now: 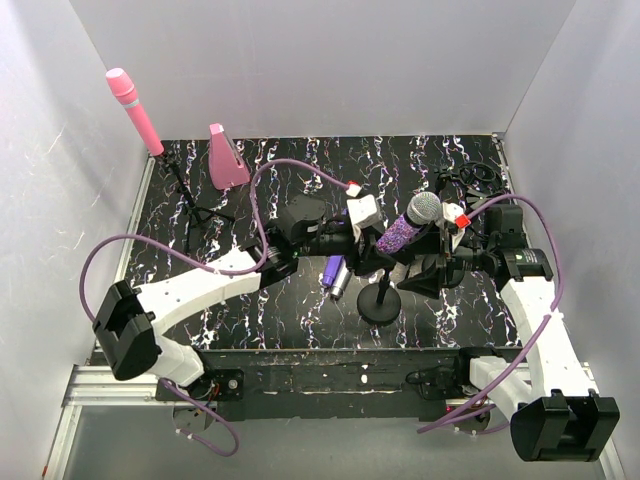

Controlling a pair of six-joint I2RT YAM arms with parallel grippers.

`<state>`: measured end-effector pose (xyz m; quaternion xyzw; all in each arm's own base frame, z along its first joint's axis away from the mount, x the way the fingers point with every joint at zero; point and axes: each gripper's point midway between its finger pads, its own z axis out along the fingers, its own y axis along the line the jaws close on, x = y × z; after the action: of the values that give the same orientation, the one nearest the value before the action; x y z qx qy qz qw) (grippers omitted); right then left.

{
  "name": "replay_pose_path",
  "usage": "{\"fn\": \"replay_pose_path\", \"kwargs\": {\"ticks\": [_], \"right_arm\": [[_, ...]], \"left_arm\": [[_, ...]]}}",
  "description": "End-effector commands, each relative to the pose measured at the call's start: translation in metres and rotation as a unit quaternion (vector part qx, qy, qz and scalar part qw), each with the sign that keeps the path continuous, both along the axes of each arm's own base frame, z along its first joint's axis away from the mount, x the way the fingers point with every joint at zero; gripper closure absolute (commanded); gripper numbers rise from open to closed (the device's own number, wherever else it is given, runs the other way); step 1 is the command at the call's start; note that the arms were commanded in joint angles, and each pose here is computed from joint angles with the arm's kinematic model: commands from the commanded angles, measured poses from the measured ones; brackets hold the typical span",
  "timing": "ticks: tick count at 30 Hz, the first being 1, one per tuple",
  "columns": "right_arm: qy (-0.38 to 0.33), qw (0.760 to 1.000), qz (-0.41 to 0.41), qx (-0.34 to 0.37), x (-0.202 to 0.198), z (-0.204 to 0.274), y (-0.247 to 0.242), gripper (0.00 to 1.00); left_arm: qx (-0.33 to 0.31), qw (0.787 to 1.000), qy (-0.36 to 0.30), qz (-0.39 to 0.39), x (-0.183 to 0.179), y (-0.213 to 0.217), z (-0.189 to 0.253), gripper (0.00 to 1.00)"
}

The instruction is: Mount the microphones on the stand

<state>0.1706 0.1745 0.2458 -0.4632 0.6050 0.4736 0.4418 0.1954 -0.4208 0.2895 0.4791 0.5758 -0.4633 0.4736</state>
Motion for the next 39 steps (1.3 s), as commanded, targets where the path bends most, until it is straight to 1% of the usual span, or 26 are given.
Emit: {"fn": "replay_pose_path", "kwargs": {"ticks": [1, 8, 15, 23, 28, 39], "right_arm": [[-0.029, 1.000, -0.001, 0.005, -0.002, 0.016, -0.002, 0.05], [-0.040, 0.999, -0.001, 0.008, -0.008, 0.027, -0.005, 0.03], [-0.040, 0.999, 0.004, 0.011, -0.013, 0.027, -0.005, 0.02], [-0.039, 0.999, 0.003, 0.011, -0.014, 0.024, -0.005, 0.02], [-0.037, 0.999, -0.011, 0.012, -0.008, 0.022, -0.010, 0.02], [-0.032, 0.999, -0.015, 0.012, -0.005, 0.019, -0.011, 0.02]], "left_arm": [[-0.041, 0.999, -0.004, 0.016, -0.014, 0.023, 0.039, 0.91], [-0.056, 0.998, 0.000, 0.029, -0.034, 0.055, 0.067, 0.93], [-0.048, 0.997, 0.012, 0.059, -0.047, 0.088, 0.084, 0.93], [-0.031, 0.994, 0.014, 0.105, -0.056, 0.127, 0.087, 0.94], [-0.023, 0.993, 0.015, 0.117, -0.059, 0.138, 0.091, 0.94], [0.005, 0.986, -0.004, 0.165, -0.043, 0.150, 0.092, 0.94]]}}
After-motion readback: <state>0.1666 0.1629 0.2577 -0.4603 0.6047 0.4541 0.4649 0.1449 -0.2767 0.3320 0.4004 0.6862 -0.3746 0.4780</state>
